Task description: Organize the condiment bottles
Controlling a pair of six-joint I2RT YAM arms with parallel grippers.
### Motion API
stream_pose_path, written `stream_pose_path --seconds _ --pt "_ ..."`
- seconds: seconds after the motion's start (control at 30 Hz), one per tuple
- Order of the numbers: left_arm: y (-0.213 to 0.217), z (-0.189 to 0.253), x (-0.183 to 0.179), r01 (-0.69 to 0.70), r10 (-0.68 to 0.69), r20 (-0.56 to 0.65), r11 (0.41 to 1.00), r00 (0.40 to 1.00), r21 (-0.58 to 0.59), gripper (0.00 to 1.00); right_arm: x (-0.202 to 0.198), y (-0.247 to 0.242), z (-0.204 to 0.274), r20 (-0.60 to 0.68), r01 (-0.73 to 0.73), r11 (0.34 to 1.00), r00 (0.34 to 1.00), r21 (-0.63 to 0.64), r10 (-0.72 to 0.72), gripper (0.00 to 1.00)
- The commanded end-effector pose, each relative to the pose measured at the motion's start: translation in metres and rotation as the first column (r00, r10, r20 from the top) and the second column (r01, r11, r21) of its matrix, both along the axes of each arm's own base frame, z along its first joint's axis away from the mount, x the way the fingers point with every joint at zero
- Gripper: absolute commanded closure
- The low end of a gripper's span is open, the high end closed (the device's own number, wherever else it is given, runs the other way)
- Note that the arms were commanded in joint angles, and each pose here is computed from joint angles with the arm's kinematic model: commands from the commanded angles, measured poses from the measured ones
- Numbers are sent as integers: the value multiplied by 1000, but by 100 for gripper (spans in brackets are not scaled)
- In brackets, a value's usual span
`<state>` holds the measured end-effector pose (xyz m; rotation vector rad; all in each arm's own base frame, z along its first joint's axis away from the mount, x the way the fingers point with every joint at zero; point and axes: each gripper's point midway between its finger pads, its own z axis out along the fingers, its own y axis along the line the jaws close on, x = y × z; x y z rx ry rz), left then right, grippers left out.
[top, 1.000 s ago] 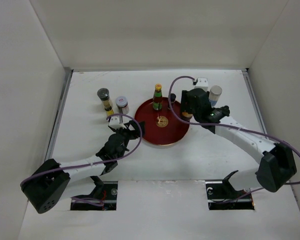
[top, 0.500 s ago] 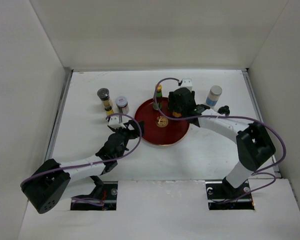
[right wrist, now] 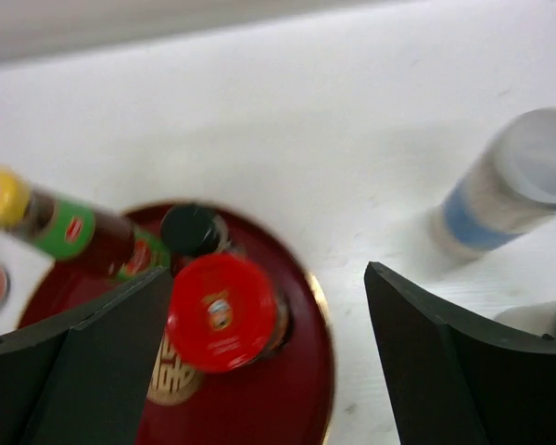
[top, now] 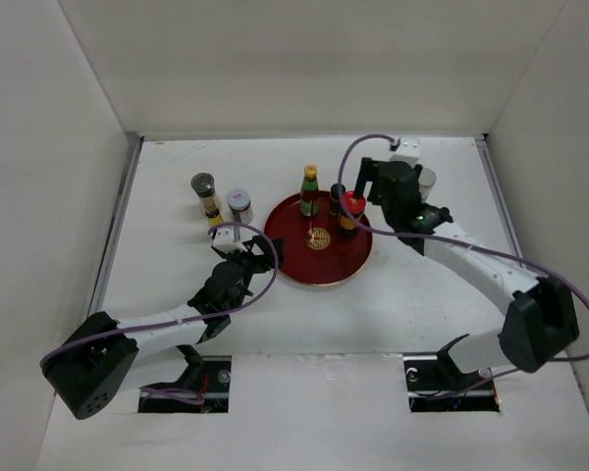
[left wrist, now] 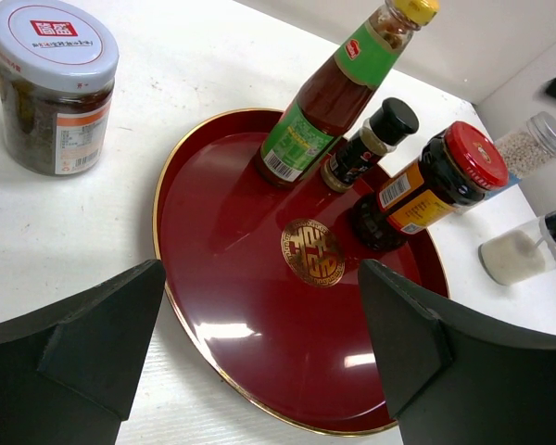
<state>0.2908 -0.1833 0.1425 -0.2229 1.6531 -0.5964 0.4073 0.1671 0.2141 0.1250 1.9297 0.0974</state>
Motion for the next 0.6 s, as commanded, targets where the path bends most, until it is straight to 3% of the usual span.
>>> stream_pose_path --seconds 0.0,0.2,0.57 --pt "-2 6 -1 10 -9 19 999 1000 -31 15 8 -56 33 94 151 987 983 56 -156 8" --pt "-1 6 0 5 -4 18 1000 1000 -30 15 35 -135 15 35 371 928 928 -18 -370 0" --pt "-4 4 0 17 -17 13 999 1000 -28 15 75 -159 -27 -84 363 932 928 -17 -363 0"
